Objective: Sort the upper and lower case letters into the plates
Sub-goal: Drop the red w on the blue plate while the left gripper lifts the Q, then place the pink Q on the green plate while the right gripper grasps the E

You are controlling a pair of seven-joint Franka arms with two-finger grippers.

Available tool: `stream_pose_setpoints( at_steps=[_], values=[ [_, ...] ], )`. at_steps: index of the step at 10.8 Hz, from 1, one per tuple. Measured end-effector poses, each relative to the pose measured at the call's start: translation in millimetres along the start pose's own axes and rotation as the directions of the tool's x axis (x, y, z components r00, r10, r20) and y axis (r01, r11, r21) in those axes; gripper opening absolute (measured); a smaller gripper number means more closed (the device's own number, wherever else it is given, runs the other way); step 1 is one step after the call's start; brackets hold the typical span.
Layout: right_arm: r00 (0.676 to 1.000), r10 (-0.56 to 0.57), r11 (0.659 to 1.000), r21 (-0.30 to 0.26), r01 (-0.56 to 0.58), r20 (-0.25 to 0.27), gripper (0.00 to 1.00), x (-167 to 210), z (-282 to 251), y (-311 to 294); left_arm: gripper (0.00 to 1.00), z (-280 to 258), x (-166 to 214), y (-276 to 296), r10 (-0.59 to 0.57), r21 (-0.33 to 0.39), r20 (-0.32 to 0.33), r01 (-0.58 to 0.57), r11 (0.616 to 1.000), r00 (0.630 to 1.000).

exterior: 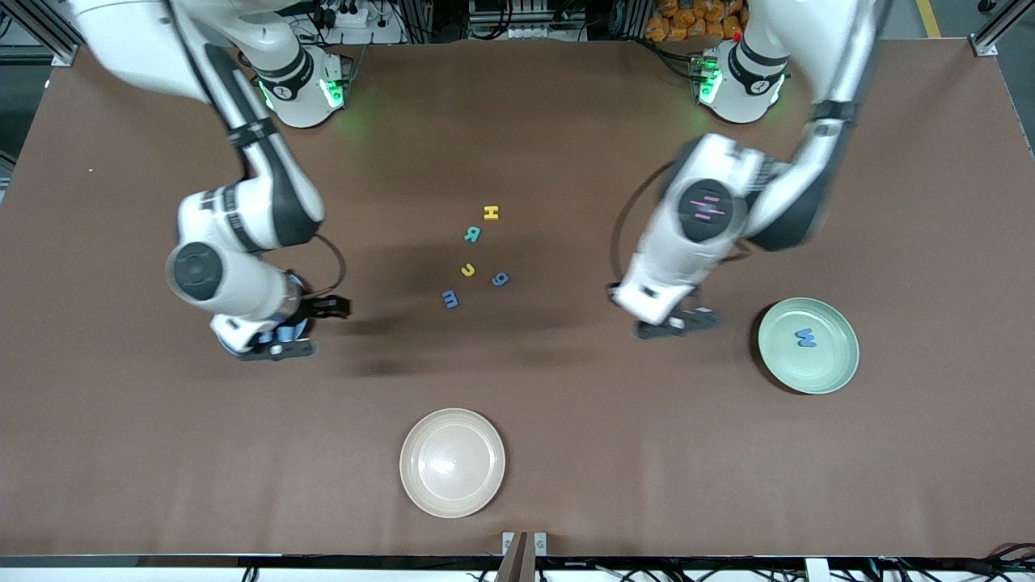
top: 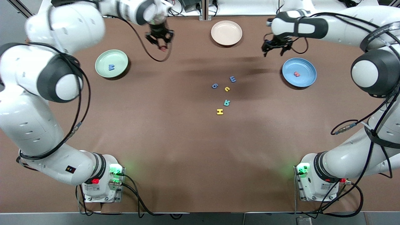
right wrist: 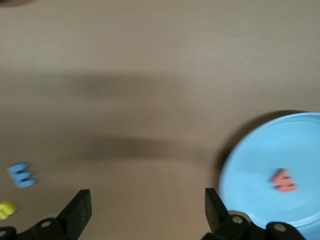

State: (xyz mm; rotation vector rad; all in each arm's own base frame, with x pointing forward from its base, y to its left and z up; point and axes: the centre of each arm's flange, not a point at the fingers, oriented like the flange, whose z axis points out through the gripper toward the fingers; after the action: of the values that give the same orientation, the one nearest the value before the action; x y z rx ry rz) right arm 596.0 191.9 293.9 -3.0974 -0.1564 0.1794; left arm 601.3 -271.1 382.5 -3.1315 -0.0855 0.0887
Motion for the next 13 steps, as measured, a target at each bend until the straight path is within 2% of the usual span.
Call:
stream_pose_setpoints(
  at_steps=[2, 5, 7, 9, 12, 13],
  values=[
    [0.999, -0.046, 0.999, -0.006, 0.046, -0.016, 1.0, -12, 11, -62, 0.36, -3, 26, -77, 0.155, 0.0, 0.041, -0.155, 0.988, 0.987],
    [0.999, 0.012, 1.0, -0.004, -0.012, -0.04, 1.0, -26, 50, -127, 0.36, 20, 51, -205, 0.358, -0.041, 0.097, -0.356, 0.934, 0.929],
    [0.997, 0.053, 0.998, -0.014, -0.054, -0.052, 1.0, -30, 83, -145, 0.36, 52, 56, -274, 0.397, -0.081, 0.132, -0.389, 0.918, 0.908],
    [0.995, 0.086, 0.996, -0.013, -0.087, -0.059, 1.0, -31, 106, -155, 0.36, 96, 64, -316, 0.388, -0.103, 0.139, -0.376, 0.921, 0.911],
    [0.993, 0.101, 0.995, -0.015, -0.102, -0.055, 1.0, -34, 121, -178, 0.36, 146, 74, -327, 0.4, -0.104, 0.117, -0.39, 0.915, 0.909],
    [0.994, 0.099, 0.995, -0.017, -0.1, -0.052, 1.0, -36, 124, -182, 0.46, 151, 76, -324, 0.404, -0.103, 0.111, -0.394, 0.913, 0.908]
  ],
)
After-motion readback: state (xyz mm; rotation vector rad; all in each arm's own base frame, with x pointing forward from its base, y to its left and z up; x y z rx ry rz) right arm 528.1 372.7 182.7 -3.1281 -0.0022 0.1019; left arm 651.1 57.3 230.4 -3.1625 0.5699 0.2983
